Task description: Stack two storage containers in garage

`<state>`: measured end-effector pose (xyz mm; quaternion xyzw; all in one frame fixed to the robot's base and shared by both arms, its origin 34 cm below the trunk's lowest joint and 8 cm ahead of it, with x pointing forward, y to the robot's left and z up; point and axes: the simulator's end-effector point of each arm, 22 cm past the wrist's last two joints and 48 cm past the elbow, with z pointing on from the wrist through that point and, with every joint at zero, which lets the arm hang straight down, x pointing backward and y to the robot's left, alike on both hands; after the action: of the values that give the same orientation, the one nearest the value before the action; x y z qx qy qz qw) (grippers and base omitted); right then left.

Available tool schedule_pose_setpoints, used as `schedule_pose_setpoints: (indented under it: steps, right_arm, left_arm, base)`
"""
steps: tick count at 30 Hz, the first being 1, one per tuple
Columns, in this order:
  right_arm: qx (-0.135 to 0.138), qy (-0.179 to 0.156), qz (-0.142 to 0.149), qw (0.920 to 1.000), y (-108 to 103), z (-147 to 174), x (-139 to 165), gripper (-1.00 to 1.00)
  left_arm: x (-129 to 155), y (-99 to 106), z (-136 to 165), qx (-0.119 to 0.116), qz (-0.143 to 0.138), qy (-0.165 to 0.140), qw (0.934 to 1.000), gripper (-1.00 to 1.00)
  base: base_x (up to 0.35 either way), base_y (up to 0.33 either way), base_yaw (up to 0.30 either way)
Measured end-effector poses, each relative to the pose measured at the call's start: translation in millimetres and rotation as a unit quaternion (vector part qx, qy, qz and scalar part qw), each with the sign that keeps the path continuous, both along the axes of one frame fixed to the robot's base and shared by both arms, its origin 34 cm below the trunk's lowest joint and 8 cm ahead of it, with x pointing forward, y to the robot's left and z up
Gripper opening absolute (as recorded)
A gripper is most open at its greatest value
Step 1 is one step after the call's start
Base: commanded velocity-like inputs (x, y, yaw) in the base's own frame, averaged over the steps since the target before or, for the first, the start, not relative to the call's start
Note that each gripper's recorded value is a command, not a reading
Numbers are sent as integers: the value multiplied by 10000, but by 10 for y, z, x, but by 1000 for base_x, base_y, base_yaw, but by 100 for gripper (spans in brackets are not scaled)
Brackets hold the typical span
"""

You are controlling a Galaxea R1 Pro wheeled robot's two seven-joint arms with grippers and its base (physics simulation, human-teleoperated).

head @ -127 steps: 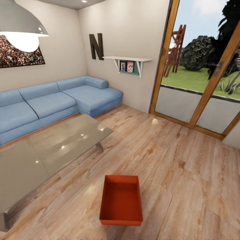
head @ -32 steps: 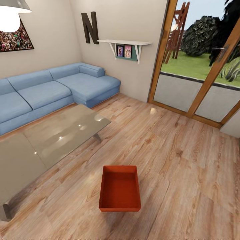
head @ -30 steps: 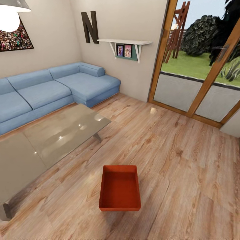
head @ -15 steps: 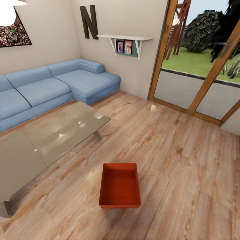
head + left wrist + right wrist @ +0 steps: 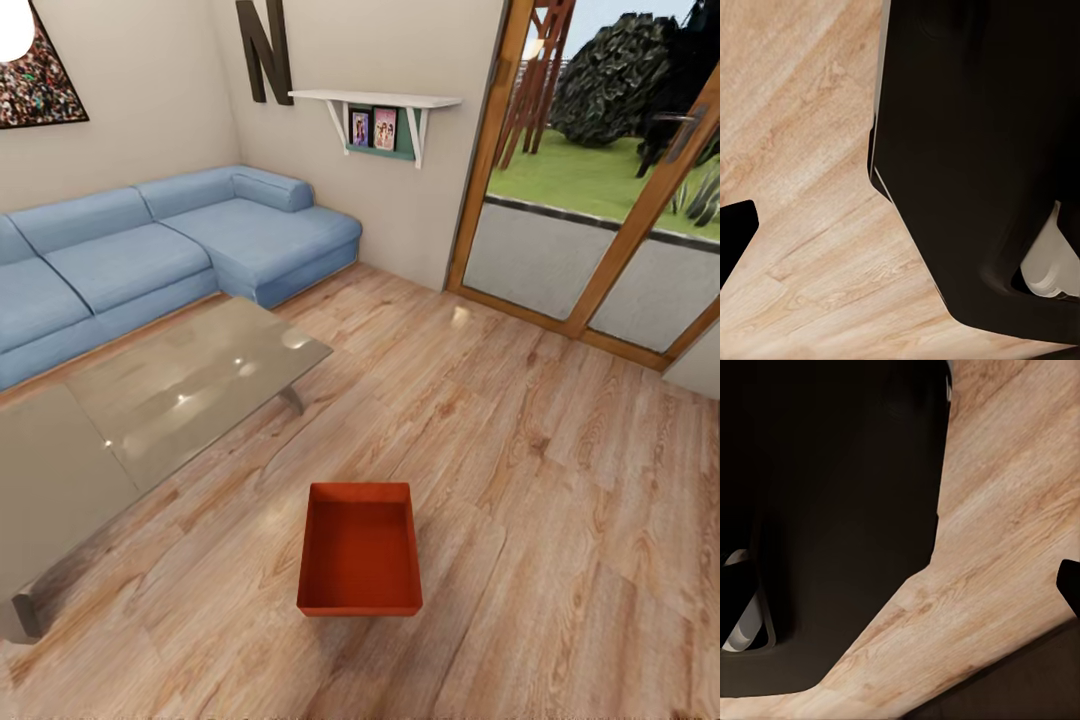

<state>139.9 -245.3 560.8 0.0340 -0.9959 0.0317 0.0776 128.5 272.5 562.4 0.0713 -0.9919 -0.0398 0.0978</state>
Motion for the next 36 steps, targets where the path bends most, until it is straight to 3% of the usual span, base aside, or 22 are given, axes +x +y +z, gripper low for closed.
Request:
schedule_pose_setpoints:
  steps: [36]
  right_arm:
    - [0, 289, 2, 9996, -2, -1, -234, 100]
  left_arm:
    - [-232, 5, 6, 4, 5, 287, 9996, 100]
  base:
    - [0, 0, 0]
